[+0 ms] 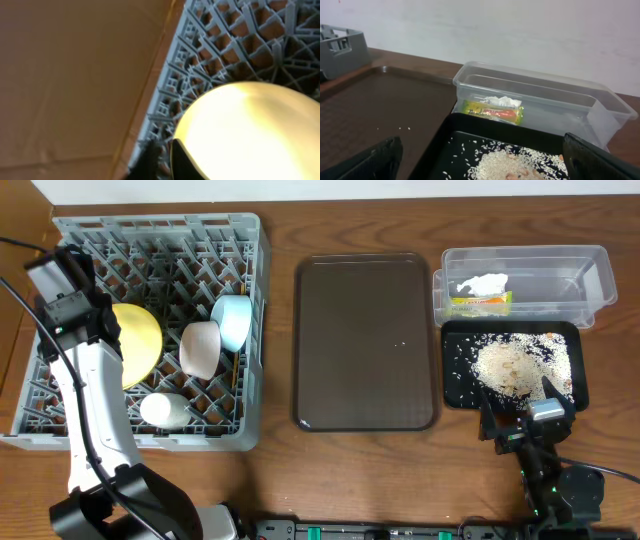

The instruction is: Sort waste into correct bins and load items into the dishwasher

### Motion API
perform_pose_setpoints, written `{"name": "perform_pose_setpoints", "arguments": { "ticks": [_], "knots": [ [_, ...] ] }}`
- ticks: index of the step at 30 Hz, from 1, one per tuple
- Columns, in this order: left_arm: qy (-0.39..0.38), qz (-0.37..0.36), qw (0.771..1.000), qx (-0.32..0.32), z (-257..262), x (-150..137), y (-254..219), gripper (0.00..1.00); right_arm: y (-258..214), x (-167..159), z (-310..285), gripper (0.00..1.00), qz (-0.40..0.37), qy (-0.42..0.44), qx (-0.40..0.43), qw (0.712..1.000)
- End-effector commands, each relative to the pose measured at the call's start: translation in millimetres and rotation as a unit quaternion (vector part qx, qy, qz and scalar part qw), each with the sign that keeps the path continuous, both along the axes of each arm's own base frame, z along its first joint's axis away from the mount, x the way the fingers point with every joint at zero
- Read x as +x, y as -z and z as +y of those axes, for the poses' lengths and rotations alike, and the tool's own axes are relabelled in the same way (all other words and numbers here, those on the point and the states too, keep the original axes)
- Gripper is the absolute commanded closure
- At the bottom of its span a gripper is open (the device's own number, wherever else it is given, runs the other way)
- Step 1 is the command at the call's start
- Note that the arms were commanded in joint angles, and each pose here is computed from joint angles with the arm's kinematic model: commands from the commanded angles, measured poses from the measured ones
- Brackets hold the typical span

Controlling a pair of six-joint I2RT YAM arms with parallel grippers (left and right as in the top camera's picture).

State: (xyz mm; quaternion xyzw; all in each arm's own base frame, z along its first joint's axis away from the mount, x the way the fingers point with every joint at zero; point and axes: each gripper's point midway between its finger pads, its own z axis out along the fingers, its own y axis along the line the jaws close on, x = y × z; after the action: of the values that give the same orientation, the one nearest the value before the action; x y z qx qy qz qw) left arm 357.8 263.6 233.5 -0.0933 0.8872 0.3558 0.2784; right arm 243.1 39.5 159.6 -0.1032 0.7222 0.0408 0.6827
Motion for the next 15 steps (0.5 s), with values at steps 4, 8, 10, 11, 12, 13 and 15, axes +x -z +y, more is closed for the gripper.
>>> {"name": "perform_pose_setpoints", "arguments": {
  "ticks": [4, 8, 10, 11, 12, 13, 15],
  "knots": [
    [-0.271, -0.154, 0.911, -0.271, 6.3, -58.3, 52.7, 0.33, 1.4, 0.5, -3.4, 0.01, 0.003, 0.007, 0.004, 1.0],
    [-0.309, -0.165, 0.867, -0.356, 18.2, -80.7, 74.0, 0.34, 1.8, 0.6, -3.4, 0.01, 0.004, 0.008, 0.003, 1.0],
    [-0.334, -0.158, 0.838, -0.401, 17.7, -93.8, 91.8, 0.34, 1.8, 0.6, -3.4, 0.01, 0.004, 0.008, 0.003, 1.0],
    [-0.33, -0.163, 0.827, -0.425, 14.8, -90.9, 97.4, 0.34, 1.8, 0.6, -3.4, 0.01, 0.004, 0.008, 0.003, 1.0],
    [-0.328, -0.164, 0.816, -0.447, 12.7, -88.7, 103.6, 0.35, 1.8, 0.6, -3.4, 0.01, 0.004, 0.008, 0.003, 1.0],
    [-0.33, -0.162, 0.81, -0.457, 12.5, -88.5, 108.6, 0.35, 1.8, 0.6, -3.4, 0.01, 0.004, 0.008, 0.003, 1.0],
    [-0.346, -0.153, 0.791, -0.48, 14.1, -92.3, 125.1, 0.36, 1.8, 0.6, -3.4, 0.01, 0.004, 0.008, 0.003, 1.0]
  ]
}}
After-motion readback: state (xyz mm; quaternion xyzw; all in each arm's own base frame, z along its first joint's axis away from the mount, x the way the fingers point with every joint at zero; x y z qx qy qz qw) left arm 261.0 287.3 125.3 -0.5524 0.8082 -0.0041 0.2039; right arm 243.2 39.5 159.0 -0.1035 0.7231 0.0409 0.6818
